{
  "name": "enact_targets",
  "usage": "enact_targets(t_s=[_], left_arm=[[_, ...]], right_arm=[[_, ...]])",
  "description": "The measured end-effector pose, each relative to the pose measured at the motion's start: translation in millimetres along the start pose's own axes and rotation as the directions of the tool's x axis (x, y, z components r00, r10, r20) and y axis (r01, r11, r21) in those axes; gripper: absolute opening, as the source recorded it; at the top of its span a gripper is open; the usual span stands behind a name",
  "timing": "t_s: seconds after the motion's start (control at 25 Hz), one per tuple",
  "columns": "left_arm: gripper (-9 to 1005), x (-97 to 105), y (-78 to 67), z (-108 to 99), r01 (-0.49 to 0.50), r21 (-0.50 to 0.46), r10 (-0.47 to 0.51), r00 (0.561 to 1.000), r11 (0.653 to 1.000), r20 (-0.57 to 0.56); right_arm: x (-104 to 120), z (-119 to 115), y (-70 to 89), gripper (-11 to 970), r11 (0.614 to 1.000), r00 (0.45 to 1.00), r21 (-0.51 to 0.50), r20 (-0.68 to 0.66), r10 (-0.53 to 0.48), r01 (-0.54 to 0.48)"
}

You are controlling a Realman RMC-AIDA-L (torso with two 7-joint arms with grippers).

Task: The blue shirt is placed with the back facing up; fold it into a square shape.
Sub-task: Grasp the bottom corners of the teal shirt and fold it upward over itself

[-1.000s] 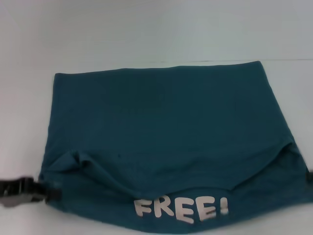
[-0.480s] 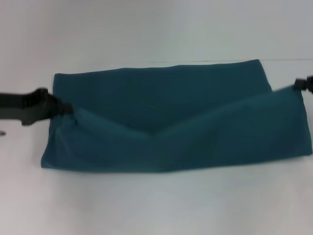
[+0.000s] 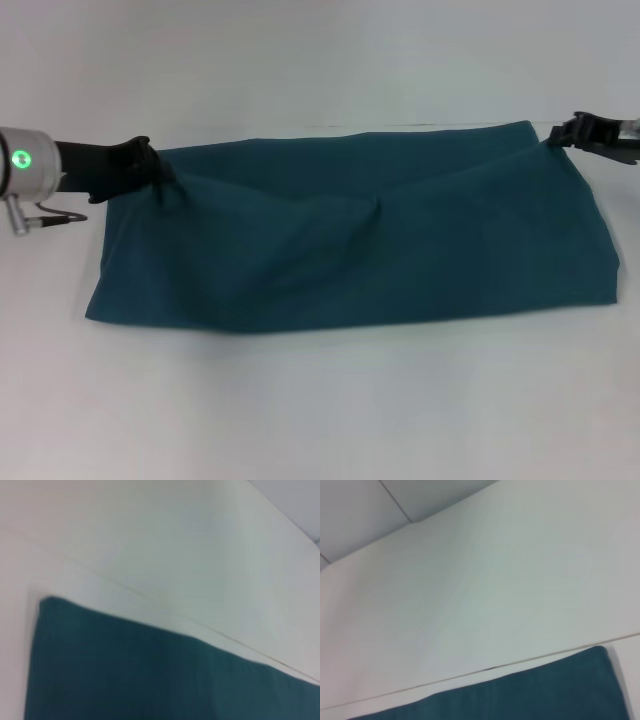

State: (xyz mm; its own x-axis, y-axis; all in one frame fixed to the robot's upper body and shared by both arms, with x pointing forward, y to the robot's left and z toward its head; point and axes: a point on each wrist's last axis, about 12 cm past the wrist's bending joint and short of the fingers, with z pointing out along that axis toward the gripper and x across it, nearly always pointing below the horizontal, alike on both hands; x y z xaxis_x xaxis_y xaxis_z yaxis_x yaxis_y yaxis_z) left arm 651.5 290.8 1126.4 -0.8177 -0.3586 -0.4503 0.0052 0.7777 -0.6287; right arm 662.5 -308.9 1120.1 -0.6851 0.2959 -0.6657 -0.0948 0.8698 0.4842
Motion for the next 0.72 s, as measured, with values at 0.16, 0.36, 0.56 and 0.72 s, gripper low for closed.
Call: enact_targets(t_s=[0.16, 0.36, 0.56, 0.72], left_arm=[[31, -2, -6.9, 15, -0.033, -0.063, 0.036, 0.998, 0.997, 0.059], [31, -5, -7.6, 21, -0.017, -0.107, 0.029, 0.993, 0.994, 0.111], [30, -8, -6.5, 22, 0.004, -0.123, 0.015, 0.988, 0.992, 0.151], [31, -8, -0.3, 25, 0.038, -0.148, -0.009, 0.981, 0.988, 0.195]], right_arm=[[-2, 13, 6.3, 13, 0.998, 0.999, 0.058, 0.023, -0.031, 0.030], [-13, 19, 13.5, 13, 0.995, 0.996, 0.088, 0.069, -0.056, 0.050], [-23, 24, 23.7, 12, 0.991, 0.991, 0.106, 0.100, -0.094, 0.083], [-23, 29, 27.7, 12, 0.988, 0.990, 0.118, 0.096, -0.106, 0.095]])
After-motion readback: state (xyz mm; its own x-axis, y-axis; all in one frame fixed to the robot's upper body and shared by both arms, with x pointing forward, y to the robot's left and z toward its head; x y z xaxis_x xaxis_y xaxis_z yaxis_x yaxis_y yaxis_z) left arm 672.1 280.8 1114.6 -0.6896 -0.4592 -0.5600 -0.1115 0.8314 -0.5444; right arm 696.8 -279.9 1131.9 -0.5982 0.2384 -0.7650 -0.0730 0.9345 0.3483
